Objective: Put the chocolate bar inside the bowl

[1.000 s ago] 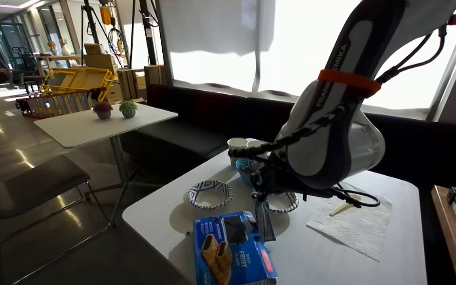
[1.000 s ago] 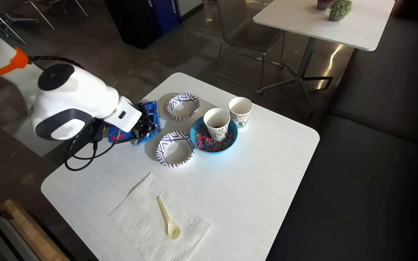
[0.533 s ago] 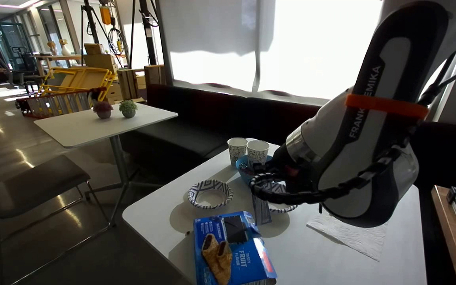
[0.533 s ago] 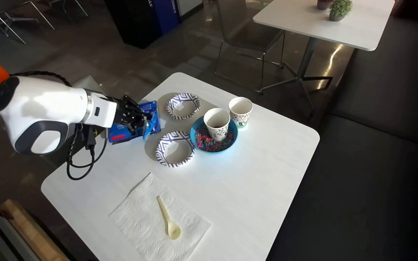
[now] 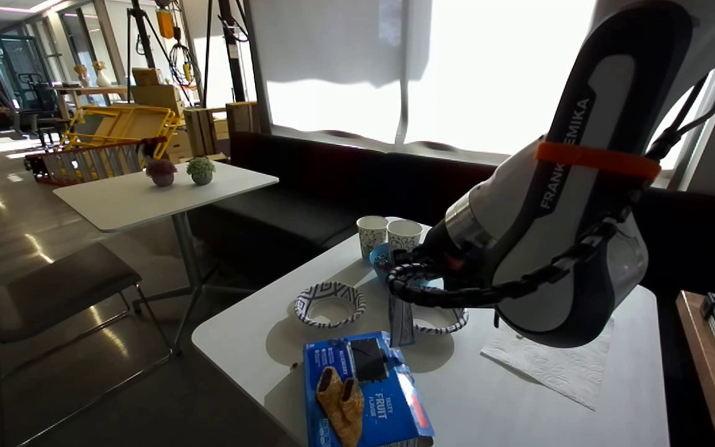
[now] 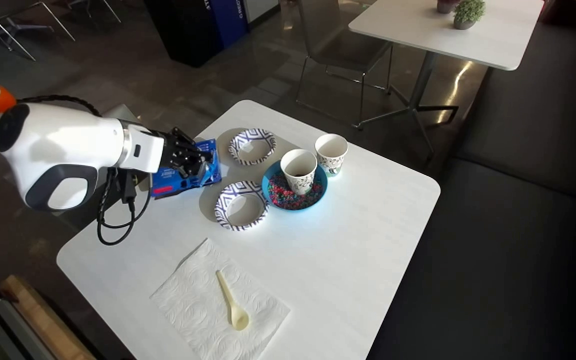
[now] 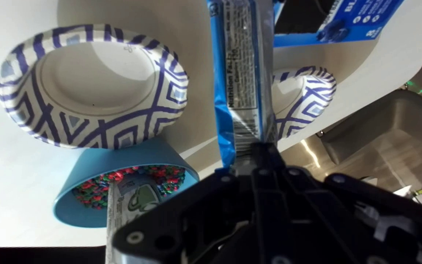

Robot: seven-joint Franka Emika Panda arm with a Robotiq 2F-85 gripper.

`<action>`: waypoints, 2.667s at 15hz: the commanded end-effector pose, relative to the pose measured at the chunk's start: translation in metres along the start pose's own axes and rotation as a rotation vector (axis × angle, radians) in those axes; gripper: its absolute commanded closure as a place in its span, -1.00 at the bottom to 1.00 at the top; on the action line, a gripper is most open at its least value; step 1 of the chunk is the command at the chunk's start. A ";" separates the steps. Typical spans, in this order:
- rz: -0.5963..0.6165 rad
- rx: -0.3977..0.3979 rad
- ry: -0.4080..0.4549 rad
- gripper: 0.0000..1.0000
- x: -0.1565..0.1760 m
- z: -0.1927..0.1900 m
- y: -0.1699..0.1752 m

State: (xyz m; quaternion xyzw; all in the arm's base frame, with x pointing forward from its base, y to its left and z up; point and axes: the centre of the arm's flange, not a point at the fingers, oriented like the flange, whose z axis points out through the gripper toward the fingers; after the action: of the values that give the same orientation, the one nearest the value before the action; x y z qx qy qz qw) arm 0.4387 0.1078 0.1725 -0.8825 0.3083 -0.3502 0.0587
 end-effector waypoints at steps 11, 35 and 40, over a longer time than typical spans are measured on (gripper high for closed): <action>-0.450 0.179 0.157 1.00 0.081 0.063 -0.065; -0.365 0.073 0.056 0.05 0.074 0.118 -0.064; -0.318 0.029 0.016 -0.69 0.076 0.030 -0.046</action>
State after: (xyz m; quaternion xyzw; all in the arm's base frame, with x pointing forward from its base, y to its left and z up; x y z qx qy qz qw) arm 0.5807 0.0988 0.1731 -0.9037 0.1510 -0.4000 0.0210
